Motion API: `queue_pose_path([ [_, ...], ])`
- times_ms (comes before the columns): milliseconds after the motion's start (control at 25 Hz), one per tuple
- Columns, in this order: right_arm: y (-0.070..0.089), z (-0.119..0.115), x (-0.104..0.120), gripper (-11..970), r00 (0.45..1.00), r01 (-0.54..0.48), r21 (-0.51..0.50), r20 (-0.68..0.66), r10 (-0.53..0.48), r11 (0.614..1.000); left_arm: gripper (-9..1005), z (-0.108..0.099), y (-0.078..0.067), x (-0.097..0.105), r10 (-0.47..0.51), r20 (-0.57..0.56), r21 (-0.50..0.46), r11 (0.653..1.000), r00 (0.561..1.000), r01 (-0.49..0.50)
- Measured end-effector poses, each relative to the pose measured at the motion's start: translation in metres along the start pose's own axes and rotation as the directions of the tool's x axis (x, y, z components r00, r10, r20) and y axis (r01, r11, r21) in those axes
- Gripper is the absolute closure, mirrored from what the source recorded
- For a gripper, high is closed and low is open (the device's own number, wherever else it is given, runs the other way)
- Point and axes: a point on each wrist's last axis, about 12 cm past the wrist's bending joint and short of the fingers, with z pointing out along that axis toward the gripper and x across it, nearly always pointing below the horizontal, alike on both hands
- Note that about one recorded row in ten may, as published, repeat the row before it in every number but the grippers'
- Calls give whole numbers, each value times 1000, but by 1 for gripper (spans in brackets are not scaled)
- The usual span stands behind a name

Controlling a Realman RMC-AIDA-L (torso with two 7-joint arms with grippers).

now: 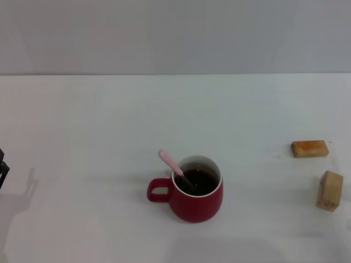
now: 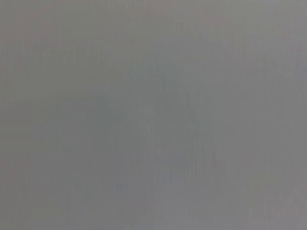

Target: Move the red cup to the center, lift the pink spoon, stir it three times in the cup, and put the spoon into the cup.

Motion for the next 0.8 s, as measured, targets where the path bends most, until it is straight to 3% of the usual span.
queue_pose_path([
  [520,2,12,1,340,1000,-1,-8,-8,1,1000,147,8,-2,-2,-4,19,-1,1000,1000,4],
  [800,5,8,1,340,1000,-15,-2,-5,15,1000,147,3,0,-2,-7,17,-11,1000,1000,8],
])
